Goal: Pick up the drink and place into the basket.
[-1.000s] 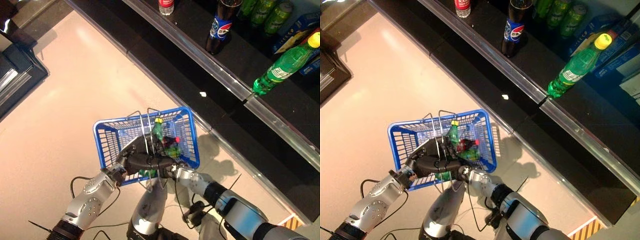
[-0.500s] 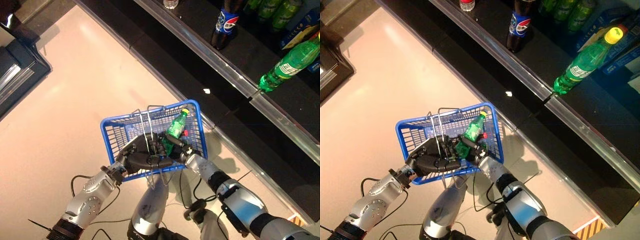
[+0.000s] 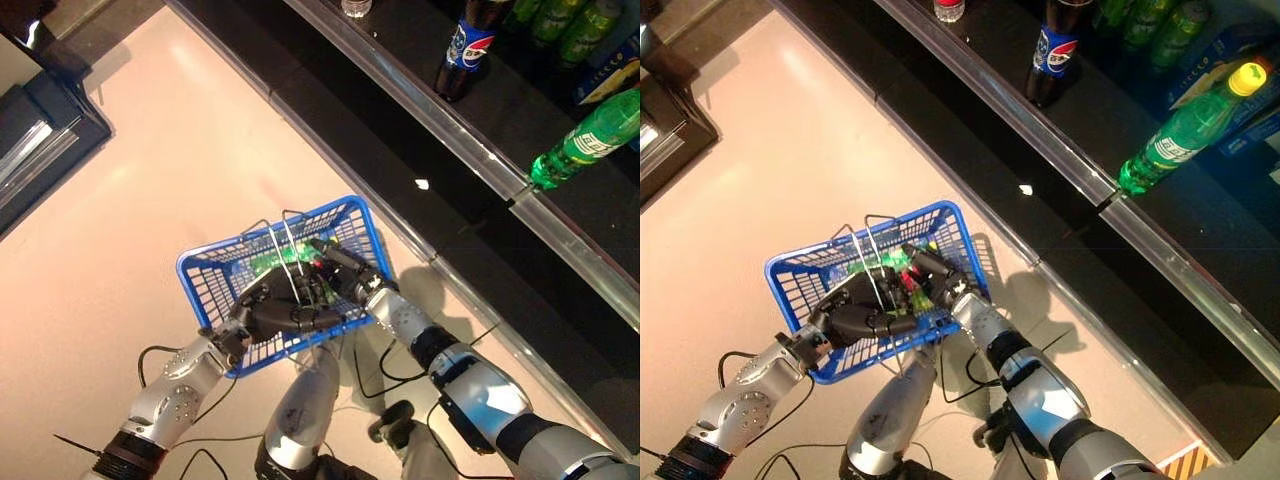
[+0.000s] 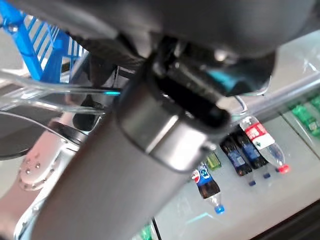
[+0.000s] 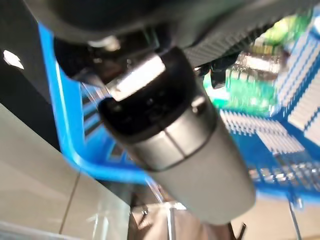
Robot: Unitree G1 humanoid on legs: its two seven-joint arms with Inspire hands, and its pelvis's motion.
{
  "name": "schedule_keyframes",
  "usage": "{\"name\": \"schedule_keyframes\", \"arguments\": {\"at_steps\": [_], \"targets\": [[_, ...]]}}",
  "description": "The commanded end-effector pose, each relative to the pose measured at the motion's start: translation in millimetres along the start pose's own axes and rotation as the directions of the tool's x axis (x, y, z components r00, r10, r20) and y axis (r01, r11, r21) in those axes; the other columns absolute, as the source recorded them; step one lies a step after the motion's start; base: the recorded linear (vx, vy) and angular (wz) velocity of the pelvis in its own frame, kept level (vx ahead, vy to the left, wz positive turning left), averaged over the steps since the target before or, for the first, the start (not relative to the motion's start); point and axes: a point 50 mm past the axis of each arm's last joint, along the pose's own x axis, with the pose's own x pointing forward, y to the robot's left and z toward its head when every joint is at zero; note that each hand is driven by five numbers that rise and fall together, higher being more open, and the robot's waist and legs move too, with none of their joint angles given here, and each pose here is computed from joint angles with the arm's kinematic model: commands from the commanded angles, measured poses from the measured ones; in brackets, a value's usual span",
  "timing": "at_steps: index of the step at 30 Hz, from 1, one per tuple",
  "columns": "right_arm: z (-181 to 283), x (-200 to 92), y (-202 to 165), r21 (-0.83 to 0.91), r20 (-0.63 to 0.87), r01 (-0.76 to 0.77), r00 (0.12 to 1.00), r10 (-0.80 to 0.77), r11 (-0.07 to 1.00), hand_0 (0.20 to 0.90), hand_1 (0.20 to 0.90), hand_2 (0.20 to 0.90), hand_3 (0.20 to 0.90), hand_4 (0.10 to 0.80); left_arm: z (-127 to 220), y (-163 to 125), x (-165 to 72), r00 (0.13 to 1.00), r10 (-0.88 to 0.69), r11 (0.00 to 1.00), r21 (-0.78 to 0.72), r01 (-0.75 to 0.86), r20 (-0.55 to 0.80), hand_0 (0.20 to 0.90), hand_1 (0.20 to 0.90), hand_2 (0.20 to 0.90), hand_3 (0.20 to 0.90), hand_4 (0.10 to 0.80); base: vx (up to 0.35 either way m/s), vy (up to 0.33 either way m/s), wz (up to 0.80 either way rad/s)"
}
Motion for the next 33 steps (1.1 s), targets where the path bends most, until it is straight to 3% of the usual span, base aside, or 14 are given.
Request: {"name": "schedule_keyframes", "arguments": {"at_steps": [1,8,18,25,27,30,33], "targets": [[1.8,4.7,58.0,-0.084,-0.003,-0.336,0.942,0.337,0.938,0.900,0.900,0.900,0.900,0.800,107.1,-91.5,8.9,0.662,-0.555,0.832,0.317,0.455,0.504,0.300,0.300,0.300,0.200,0.100,0.000,0.000,0.00],[4.1,-21.8,49.9,-0.139,0.065,-0.459,0.880,0.470,0.878,0.900,0.900,0.900,0.900,0.800,95.3,-61.2,-1.1,0.726,-0.406,0.914,0.242,0.326,0.555,0.300,0.300,0.300,0.200,0.100,-0.010,0.005,-0.01],[-13.5,-81.9,18.1,-0.164,0.153,-0.580,0.784,0.602,0.798,0.900,0.900,0.900,0.900,0.800,65.4,-13.8,-27.3,0.776,-0.079,0.997,0.057,0.055,0.626,0.300,0.300,0.300,0.200,0.100,-0.010,-0.024,-0.16],[-29.3,-112.7,-15.8,-0.191,0.115,-0.568,0.797,0.593,0.800,0.900,0.900,0.900,0.900,0.800,13.2,30.6,-49.1,0.770,0.321,0.946,-0.228,-0.231,0.552,0.300,0.300,0.300,0.200,0.100,0.029,0.003,-0.27],[-34.9,-121.1,-31.5,-0.170,0.109,-0.535,0.824,0.556,0.827,0.900,0.900,0.900,0.900,0.800,-9.8,42.3,-61.7,0.754,0.430,0.902,-0.282,-0.328,0.498,0.300,0.300,0.300,0.200,0.100,0.045,0.020,-0.35],[-50.4,-134.0,-71.5,-0.083,0.069,-0.359,0.929,0.365,0.930,0.900,0.900,0.900,0.900,0.800,-51.6,57.3,-84.8,0.722,0.591,0.804,-0.340,-0.488,0.361,0.300,0.300,0.300,0.200,0.100,0.055,0.022,-0.38],[-79.4,-155.1,-127.7,0.006,0.009,-0.027,1.000,0.027,1.000,0.900,0.900,0.900,0.900,0.800,-96.3,67.1,-118.7,0.617,0.765,0.629,-0.419,-0.655,0.184,0.300,0.300,0.300,0.200,0.100,0.063,0.026,-0.29]]}}
